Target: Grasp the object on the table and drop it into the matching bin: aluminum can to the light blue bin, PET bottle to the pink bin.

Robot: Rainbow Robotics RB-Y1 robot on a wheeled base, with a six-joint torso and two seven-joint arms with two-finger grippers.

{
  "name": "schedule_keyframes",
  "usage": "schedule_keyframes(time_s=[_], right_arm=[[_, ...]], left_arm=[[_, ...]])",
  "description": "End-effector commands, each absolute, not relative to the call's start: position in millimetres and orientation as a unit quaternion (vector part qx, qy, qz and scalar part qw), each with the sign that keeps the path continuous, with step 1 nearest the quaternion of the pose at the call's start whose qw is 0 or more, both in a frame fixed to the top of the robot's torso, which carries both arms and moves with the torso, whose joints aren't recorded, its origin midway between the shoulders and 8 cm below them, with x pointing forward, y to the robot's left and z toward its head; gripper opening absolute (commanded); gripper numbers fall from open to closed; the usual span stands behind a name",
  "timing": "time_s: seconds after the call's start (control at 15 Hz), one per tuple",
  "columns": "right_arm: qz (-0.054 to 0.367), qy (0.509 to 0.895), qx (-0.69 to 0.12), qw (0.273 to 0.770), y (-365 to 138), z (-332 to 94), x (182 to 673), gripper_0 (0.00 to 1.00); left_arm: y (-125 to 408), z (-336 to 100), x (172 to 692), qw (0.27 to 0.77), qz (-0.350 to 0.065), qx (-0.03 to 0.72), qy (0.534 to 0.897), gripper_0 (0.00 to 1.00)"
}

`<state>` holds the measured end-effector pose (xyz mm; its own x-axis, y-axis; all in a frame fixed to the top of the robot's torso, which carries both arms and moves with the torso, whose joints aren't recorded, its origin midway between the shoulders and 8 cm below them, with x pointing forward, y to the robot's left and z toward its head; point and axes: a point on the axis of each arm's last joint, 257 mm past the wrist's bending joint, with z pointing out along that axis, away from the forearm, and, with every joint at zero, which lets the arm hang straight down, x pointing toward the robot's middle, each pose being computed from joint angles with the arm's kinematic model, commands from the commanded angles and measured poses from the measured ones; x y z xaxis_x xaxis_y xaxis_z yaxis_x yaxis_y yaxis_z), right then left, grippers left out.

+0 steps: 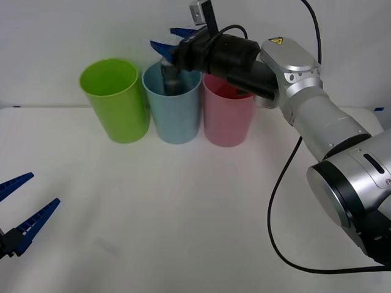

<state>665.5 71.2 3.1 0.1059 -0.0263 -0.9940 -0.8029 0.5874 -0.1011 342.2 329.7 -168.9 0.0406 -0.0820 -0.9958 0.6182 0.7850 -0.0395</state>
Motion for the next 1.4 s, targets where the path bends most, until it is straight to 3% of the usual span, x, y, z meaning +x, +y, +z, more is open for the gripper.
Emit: schedule_keyframes(time_s=[0.07, 0.4, 0.87, 1.4], right_arm=[[0.290, 0.599, -0.348, 0.660, 67.3, 3.7, 666.7, 1.00], [0.290, 0.593, -0.365, 0.657, 53.8, 4.9, 664.3, 1.00], [0.326, 0.589, -0.385, 0.631, 14.8, -13.7, 646.4, 1.00], [0.320, 0.575, -0.384, 0.648, -37.4, -16.8, 629.9, 1.00]], left_arm=[[329.7, -168.9, 342.3, 0.691, -0.253, 0.208, 0.645, 1.00], [329.7, -168.9, 342.3, 0.691, -0.253, 0.208, 0.645, 1.00], [329.7, -168.9, 342.3, 0.691, -0.253, 0.208, 0.645, 1.00], [329.7, -168.9, 342.3, 0.691, -0.253, 0.208, 0.645, 1.00]])
